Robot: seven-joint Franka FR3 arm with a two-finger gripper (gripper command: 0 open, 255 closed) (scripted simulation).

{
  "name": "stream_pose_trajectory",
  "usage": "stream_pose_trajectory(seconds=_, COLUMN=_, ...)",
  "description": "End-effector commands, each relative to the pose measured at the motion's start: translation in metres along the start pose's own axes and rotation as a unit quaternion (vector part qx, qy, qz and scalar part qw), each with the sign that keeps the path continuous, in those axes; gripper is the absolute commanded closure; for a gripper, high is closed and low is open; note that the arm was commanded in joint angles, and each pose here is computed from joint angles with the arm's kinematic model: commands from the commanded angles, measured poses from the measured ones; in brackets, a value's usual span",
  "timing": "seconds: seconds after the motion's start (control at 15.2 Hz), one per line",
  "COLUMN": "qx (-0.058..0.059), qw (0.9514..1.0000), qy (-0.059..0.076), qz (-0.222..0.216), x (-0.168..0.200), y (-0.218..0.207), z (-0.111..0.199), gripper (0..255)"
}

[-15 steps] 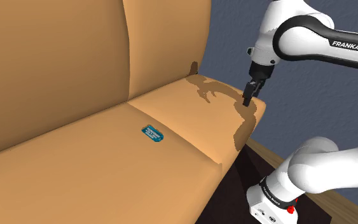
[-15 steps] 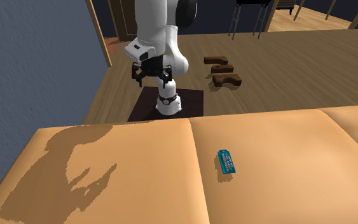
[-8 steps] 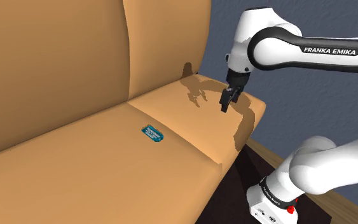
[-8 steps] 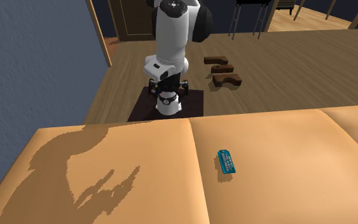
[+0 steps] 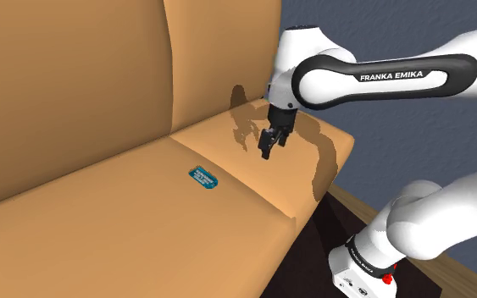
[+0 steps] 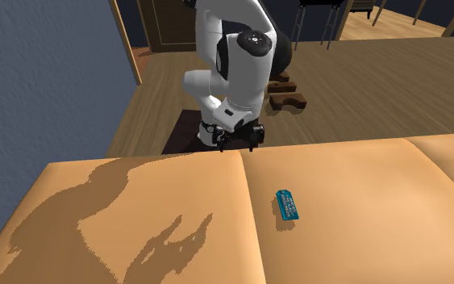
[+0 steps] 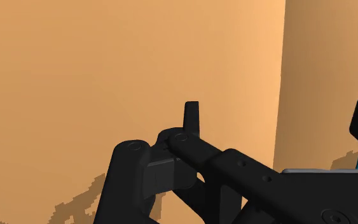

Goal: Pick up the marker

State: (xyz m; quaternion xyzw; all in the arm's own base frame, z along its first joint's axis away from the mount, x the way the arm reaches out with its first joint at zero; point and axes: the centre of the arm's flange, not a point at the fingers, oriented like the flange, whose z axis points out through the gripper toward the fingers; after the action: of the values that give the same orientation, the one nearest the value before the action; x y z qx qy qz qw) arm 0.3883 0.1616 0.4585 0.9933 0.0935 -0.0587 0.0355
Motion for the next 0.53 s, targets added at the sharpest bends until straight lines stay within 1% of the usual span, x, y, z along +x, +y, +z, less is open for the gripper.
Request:
stream_pose_trajectory(seconds=0.0, qx=0.004, qw=1.0000, qy=0.003, qz=-0.001, x=0.019, y=-0.019, z=0.008, gripper=0)
stream_pose_trajectory(seconds=0.46, qx=0.016, qw=0.9998, qy=0.012, qz=-0.007, x=0.075, y=-0.083, z=0.033, gripper=0)
